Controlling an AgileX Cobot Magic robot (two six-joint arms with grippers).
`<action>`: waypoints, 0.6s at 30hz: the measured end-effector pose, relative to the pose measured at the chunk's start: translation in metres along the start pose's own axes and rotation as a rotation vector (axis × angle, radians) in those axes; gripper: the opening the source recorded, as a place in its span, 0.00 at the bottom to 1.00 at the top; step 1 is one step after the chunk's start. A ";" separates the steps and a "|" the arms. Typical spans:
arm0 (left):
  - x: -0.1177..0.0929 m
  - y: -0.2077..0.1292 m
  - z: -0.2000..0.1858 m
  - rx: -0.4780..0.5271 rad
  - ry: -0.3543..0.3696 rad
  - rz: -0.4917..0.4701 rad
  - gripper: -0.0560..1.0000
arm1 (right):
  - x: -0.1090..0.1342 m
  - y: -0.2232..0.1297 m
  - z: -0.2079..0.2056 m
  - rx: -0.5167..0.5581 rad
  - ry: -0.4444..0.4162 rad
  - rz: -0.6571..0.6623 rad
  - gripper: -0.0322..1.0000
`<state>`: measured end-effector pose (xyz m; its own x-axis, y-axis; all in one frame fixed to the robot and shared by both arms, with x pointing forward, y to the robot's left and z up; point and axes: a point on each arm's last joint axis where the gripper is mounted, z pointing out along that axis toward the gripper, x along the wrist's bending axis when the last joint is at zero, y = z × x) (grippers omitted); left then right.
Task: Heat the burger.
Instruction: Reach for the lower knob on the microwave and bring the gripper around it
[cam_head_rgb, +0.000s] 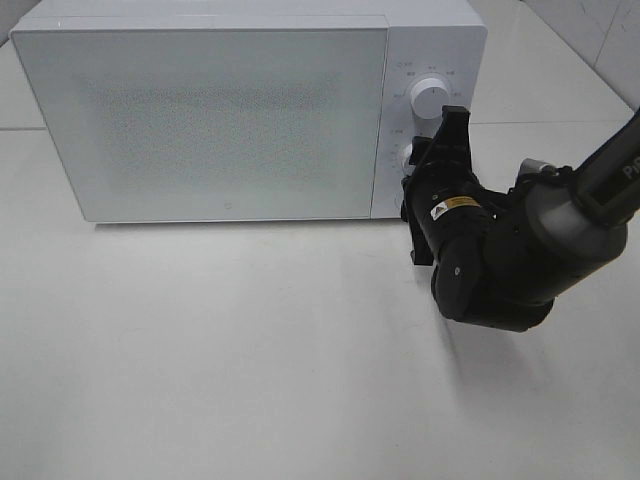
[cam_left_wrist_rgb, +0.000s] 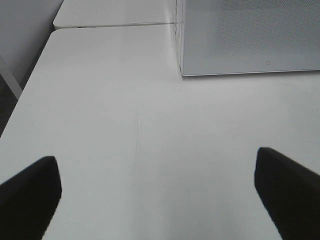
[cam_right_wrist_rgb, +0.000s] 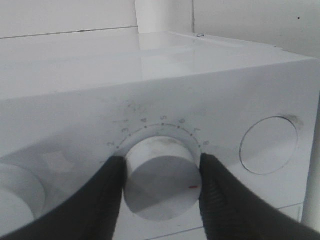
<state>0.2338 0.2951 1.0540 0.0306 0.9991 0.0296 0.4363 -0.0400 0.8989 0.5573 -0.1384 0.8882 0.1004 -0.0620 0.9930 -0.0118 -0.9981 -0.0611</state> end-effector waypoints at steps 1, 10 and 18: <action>0.000 0.000 0.000 0.000 0.000 0.000 0.99 | 0.000 0.000 0.000 -0.002 0.000 -0.002 0.46; 0.000 0.000 0.000 0.000 0.000 0.000 0.99 | 0.002 -0.006 -0.001 0.038 0.012 -0.030 0.60; 0.000 0.000 0.000 0.000 0.000 0.000 0.99 | 0.000 -0.006 -0.004 0.055 0.010 -0.058 0.71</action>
<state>0.2338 0.2951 1.0540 0.0306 0.9991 0.0296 0.4363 -0.0400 0.8989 0.5534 -0.1328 0.8886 0.0889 -0.0046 0.9960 0.0483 -0.9988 -0.0090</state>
